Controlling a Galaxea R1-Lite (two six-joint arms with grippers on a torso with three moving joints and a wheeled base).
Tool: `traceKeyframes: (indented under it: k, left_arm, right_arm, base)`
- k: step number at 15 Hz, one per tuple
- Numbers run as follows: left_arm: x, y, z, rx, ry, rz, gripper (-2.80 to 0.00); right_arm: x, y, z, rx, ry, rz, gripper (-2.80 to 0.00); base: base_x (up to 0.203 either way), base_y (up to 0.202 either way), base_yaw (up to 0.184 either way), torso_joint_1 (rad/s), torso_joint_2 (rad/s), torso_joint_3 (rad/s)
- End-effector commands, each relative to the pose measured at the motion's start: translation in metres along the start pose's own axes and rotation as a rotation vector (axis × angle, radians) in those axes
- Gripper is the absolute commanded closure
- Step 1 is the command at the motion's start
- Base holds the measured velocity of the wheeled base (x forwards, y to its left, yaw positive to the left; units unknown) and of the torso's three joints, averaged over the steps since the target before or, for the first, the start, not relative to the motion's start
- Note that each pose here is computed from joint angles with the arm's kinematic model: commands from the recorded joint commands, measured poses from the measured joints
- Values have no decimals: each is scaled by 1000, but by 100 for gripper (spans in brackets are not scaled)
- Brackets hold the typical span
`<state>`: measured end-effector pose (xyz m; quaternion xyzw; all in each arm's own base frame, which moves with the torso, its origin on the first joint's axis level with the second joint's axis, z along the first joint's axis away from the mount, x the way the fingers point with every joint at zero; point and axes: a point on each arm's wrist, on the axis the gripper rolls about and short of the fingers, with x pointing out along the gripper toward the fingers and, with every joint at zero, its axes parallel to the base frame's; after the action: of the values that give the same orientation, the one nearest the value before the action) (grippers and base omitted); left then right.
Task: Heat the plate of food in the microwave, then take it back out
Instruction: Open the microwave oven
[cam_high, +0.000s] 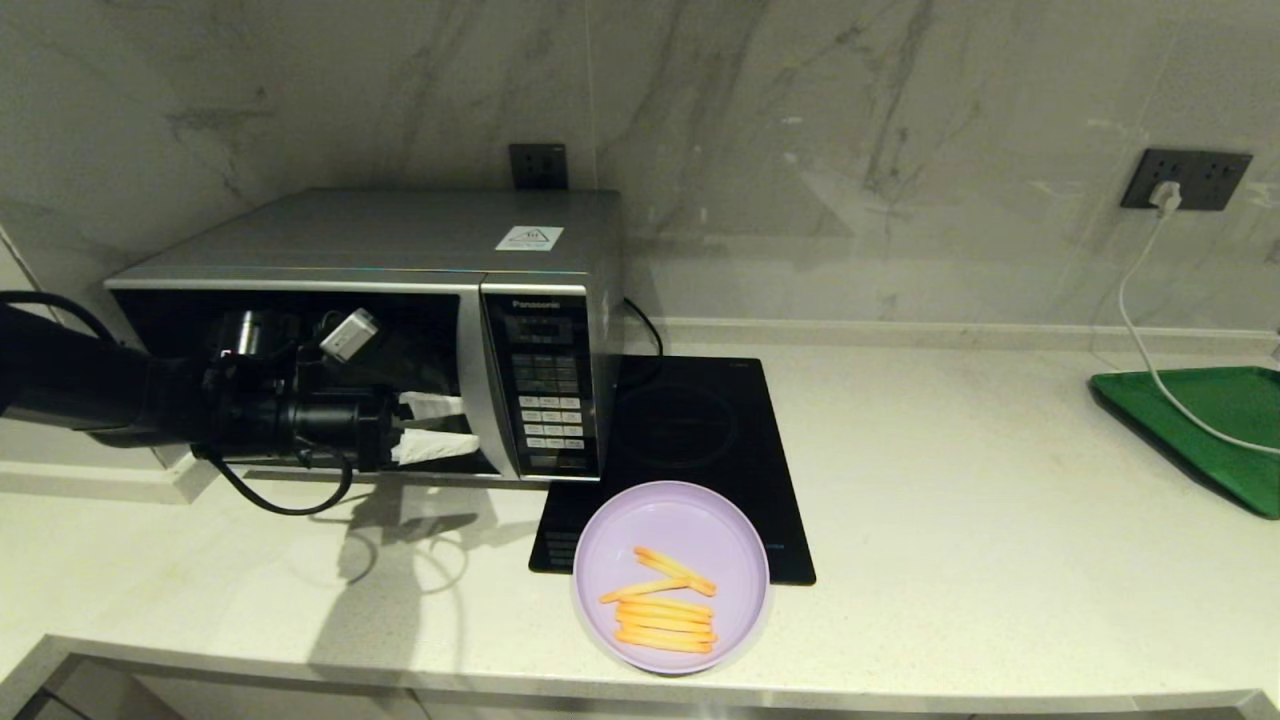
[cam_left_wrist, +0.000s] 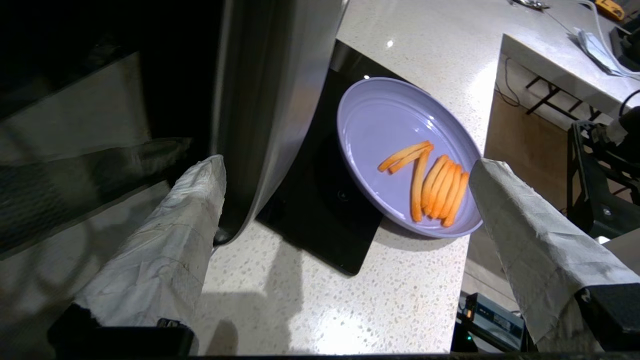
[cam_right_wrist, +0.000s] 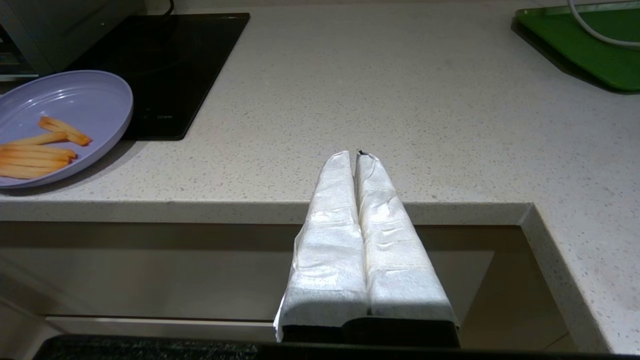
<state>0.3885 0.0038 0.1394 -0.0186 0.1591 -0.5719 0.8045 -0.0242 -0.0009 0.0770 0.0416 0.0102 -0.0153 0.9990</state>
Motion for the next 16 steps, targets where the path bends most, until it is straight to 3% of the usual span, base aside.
traceKeyframes:
  k: [1,9,16]
  left_arm:
    - [4,-1,-1,-2,0,-17,-280]
    - [9,-1,-5,-37,-19,-79,-280]
    - [17,9,-20,-65,-16,-101,-280]
  right_arm:
    - [0,0,0,1,0,-1,0]
    - [0,0,0,1,0,-1,0]
    - [0,0,0,1,0,-1,0]
  base:
    - [0,0,0,0,0,0]
    - [0,0,0,0,0,0]
    - [0,0,0,0,0,0]
